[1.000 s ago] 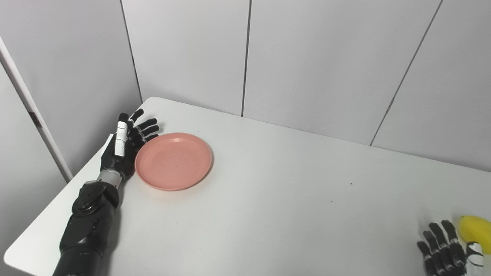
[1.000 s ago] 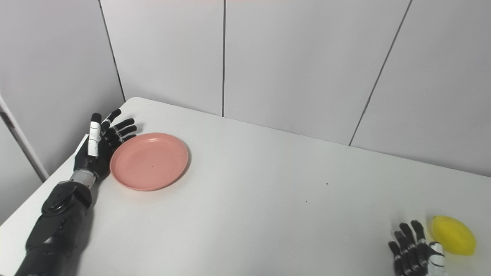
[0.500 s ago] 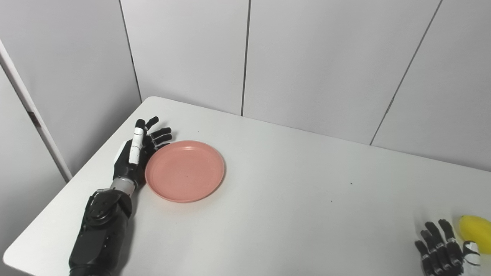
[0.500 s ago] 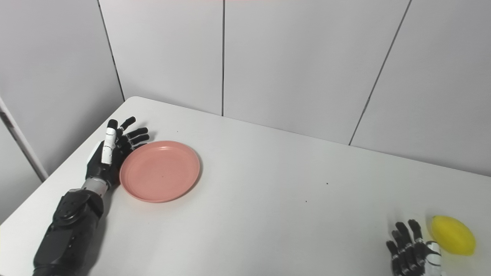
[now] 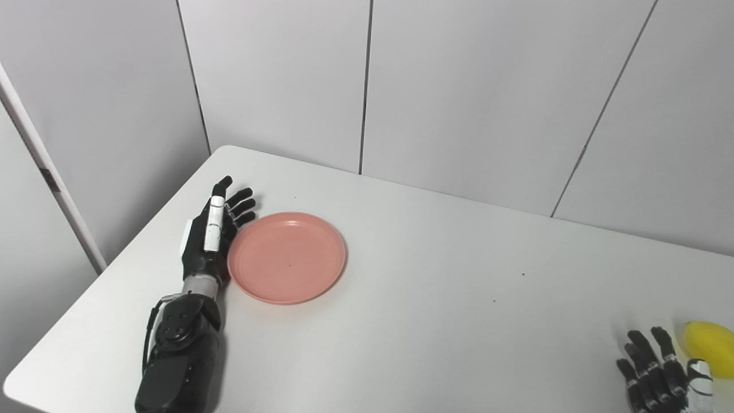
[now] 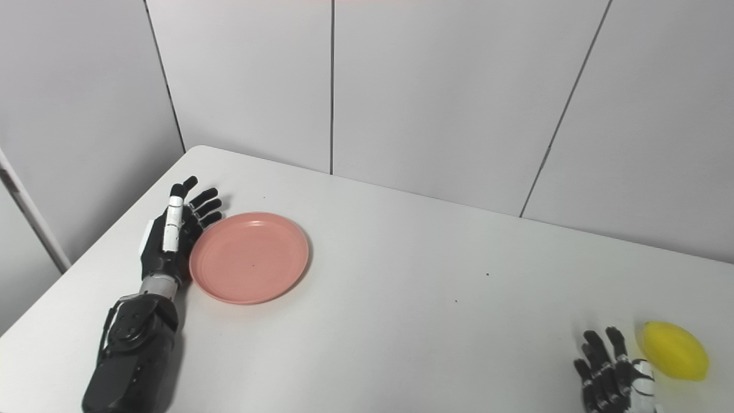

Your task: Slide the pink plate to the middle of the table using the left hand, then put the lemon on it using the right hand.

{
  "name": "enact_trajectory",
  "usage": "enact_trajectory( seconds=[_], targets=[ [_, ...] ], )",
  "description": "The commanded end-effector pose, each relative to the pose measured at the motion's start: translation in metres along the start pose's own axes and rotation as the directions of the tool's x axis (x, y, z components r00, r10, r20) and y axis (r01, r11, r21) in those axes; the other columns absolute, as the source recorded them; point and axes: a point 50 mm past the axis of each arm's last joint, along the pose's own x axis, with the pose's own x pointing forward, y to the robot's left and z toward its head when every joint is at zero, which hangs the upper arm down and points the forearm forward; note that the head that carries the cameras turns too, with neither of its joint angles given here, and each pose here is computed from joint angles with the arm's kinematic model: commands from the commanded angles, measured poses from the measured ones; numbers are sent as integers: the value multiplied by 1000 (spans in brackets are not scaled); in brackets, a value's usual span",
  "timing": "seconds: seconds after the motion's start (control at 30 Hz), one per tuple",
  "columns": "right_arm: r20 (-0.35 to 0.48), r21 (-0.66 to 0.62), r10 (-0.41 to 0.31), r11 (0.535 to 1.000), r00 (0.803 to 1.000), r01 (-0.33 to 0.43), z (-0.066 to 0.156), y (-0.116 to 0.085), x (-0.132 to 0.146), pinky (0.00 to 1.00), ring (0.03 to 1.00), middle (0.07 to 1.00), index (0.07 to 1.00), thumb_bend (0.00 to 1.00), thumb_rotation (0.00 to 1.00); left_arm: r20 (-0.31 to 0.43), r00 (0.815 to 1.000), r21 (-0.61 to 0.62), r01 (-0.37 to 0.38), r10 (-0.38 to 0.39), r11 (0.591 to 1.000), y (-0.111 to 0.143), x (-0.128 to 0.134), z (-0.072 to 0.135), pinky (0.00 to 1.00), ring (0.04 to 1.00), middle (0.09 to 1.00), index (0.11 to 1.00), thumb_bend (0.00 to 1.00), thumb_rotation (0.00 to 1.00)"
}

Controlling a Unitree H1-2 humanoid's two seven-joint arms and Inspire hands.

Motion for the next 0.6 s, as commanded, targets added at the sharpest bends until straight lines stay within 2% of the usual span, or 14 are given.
enact_trajectory(
  seconds=[0.0, 0.17, 0.57],
  targets=[
    [18, 2, 26, 1000, 999, -26, 5, 4, 3, 1000, 998, 944, 1000, 632, 1000, -1, 1000, 7, 14, -14, 1000, -11, -4, 4, 791, 791, 788, 884, 683, 874],
    [20, -4, 31, 1000, 999, -31, 4, 6, 4, 1000, 998, 938, 999, 636, 1000, -3, 999, -26, 45, -45, 999, -25, -12, 5, 772, 787, 789, 883, 650, 854],
    [22, -5, 44, 999, 999, -44, 1, 8, 5, 1000, 992, 920, 995, 665, 1000, -49, 992, -65, 111, -115, 992, -53, -22, -1, 780, 788, 797, 892, 668, 838]
  ],
)
